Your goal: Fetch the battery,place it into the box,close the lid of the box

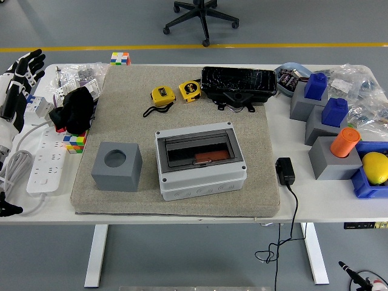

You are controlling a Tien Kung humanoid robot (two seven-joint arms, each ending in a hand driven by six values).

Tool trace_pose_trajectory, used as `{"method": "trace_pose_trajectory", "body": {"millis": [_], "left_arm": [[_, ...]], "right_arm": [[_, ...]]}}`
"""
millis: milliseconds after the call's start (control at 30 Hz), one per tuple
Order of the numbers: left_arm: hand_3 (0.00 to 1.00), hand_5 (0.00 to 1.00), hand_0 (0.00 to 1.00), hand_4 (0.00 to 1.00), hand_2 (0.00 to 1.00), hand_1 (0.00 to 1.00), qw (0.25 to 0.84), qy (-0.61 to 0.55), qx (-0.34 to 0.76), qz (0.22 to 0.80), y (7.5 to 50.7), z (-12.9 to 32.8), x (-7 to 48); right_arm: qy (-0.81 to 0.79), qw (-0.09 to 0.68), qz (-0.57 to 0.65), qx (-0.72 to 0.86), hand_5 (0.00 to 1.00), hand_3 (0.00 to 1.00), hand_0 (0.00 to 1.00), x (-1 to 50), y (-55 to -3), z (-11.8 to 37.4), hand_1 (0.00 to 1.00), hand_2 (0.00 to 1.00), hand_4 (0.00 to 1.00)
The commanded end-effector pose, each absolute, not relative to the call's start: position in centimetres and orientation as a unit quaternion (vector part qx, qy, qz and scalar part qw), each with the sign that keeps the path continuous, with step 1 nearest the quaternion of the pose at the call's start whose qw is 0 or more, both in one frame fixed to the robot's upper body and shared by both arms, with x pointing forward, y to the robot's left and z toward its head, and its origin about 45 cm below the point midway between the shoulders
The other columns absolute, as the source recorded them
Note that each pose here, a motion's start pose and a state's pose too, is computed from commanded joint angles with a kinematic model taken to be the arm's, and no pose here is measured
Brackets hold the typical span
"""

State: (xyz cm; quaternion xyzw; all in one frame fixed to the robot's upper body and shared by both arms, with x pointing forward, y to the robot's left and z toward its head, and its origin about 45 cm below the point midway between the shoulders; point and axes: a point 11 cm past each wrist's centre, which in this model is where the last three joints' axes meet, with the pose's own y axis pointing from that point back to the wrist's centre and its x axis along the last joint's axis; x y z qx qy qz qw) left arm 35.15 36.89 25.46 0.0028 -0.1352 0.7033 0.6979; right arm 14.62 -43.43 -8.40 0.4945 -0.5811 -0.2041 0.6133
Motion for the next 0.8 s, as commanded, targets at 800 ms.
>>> {"method": "trace_pose_trajectory", "body": {"millis": [800], "left_arm": [[0.847,0.998,0.905,0.998,0.867,0.923,0.713,-0.162,0.004,0.683,34.8,26.1,35.8]], "right_arm": [[-0.612,0.604,-0.172,0.481,0.998,0.832,0.886,16.4,-46.9,-6.3,0.851,0.794,0.998]]}}
